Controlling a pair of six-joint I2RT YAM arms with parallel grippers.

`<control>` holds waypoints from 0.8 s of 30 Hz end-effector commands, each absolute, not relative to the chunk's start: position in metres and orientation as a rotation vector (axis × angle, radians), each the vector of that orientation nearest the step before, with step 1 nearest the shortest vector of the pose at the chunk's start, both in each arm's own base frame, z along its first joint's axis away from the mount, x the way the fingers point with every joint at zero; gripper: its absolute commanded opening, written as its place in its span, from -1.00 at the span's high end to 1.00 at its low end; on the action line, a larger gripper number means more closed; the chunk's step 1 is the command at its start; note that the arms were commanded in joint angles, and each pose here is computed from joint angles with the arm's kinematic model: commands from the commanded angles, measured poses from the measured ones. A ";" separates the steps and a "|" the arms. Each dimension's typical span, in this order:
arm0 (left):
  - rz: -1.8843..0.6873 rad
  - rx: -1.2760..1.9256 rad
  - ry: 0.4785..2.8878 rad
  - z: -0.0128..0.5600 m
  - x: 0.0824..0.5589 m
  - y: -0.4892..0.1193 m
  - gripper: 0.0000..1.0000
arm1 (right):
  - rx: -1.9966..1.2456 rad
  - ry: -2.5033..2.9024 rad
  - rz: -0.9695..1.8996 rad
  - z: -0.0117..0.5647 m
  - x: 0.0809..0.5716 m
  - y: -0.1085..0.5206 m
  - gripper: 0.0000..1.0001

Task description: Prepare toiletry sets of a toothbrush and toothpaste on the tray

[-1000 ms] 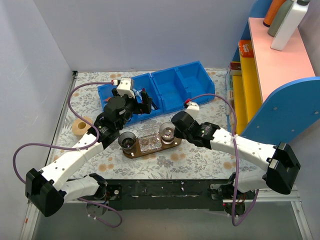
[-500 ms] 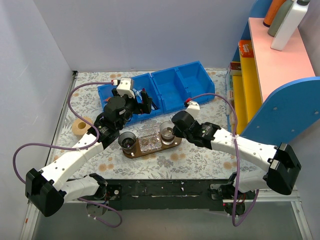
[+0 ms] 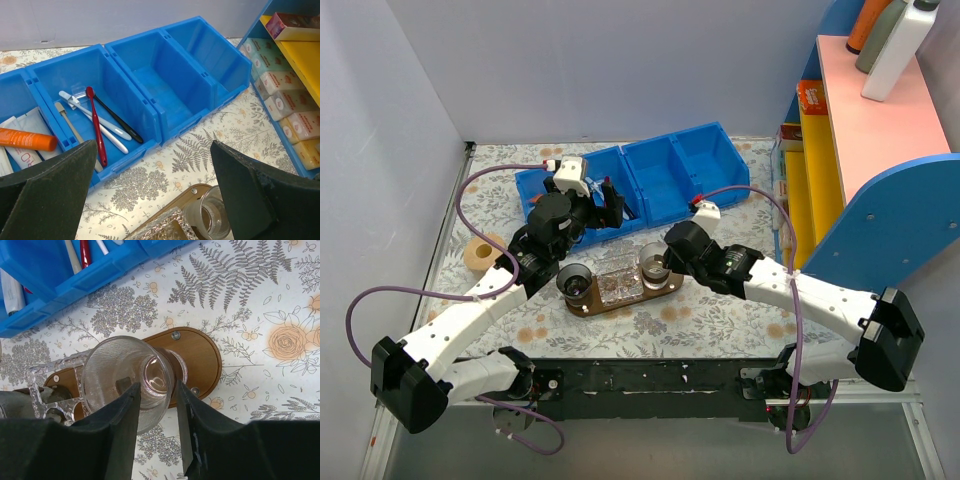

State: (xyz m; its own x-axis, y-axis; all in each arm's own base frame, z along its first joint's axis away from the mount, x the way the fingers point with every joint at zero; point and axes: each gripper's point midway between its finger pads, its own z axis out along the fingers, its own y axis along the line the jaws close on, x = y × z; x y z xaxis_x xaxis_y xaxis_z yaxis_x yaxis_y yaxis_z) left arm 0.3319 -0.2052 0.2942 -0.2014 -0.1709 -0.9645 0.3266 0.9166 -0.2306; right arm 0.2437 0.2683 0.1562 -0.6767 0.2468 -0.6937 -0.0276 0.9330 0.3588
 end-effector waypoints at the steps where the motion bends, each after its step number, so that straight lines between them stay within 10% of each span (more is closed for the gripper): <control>1: -0.462 0.108 1.696 0.299 0.332 -0.204 -0.96 | 0.175 2.189 0.486 0.190 0.253 0.272 0.13; 24: -0.534 0.021 1.727 0.296 0.338 -0.191 -0.96 | -0.027 2.052 0.443 0.242 0.270 0.235 -0.10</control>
